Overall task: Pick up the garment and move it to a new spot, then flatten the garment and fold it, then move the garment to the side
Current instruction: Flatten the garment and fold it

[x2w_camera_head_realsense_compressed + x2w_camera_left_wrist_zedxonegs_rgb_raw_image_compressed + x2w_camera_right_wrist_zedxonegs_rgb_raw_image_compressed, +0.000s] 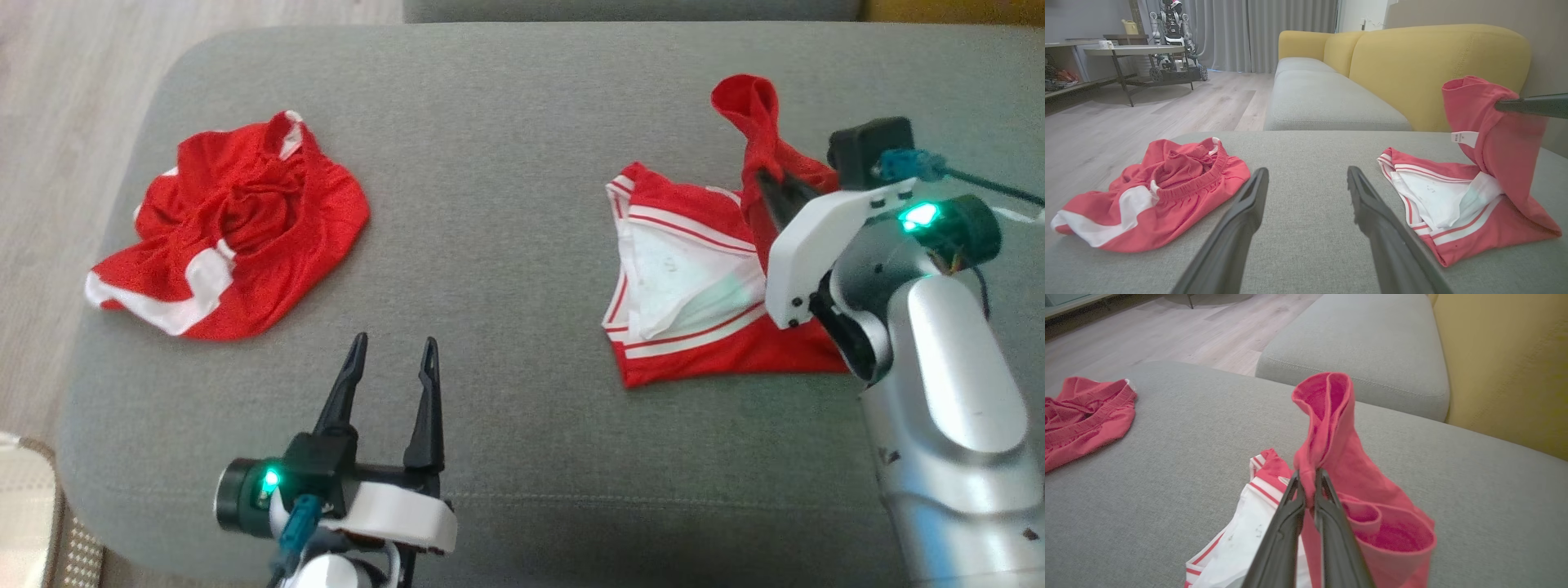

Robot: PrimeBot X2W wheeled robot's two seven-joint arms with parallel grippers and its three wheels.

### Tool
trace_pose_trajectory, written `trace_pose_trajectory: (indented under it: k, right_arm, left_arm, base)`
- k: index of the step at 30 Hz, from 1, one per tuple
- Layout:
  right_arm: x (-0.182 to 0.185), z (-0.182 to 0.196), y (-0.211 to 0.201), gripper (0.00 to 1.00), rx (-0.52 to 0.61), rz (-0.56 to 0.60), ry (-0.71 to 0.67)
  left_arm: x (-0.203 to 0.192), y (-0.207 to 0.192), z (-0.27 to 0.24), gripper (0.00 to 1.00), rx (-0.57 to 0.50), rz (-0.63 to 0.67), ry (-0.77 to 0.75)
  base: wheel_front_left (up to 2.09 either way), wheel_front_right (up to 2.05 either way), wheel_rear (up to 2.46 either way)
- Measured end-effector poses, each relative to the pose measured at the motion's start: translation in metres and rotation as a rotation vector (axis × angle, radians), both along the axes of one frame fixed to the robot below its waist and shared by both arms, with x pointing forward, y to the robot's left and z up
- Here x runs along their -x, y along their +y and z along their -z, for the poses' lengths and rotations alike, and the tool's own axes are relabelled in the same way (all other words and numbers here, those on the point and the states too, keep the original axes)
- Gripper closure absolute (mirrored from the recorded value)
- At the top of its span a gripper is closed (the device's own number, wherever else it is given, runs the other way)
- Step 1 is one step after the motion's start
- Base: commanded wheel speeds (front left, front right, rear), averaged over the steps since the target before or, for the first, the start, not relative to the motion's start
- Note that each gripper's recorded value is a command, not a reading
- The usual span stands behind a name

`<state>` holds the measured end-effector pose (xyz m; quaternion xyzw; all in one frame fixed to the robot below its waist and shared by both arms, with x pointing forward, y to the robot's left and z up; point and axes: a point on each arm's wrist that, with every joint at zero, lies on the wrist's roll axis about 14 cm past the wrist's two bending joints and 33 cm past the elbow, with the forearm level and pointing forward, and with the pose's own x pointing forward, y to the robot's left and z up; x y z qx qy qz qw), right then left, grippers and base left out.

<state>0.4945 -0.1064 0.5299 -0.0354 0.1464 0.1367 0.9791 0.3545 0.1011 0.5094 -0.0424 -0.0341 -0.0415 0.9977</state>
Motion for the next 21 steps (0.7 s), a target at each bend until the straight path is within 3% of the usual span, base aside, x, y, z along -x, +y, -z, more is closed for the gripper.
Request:
trace_pose_trajectory:
  k: [17, 18, 19, 20, 21]
  right_arm:
    - [0.011, 0.059, 0.059, 1.00, -0.031, -0.142, 0.182]
    - [0.012, 0.062, 0.062, 0.91, -0.034, -0.148, 0.190]
    - [0.013, 0.063, 0.064, 0.64, -0.038, -0.153, 0.192]
    - [0.013, 0.064, 0.065, 0.00, -0.048, -0.156, 0.197]
    - [0.014, 0.064, 0.066, 0.00, -0.057, -0.157, 0.196]
  left_arm:
    - [0.008, 0.008, 0.005, 0.00, 0.017, -0.033, 0.025]
    - [0.008, 0.009, 0.005, 0.00, 0.016, -0.035, 0.025]
    - [0.008, 0.009, 0.005, 0.00, 0.016, -0.035, 0.026]
    - [0.008, 0.009, 0.005, 0.00, 0.016, -0.036, 0.026]
    - [0.008, 0.009, 0.006, 0.00, 0.018, -0.036, 0.027]
  base:
    - [0.00, 0.00, 0.00]
    - [0.00, 0.00, 0.00]
    - [0.00, 0.00, 0.00]
    - [0.00, 0.00, 0.00]
    - [0.00, 0.00, 0.00]
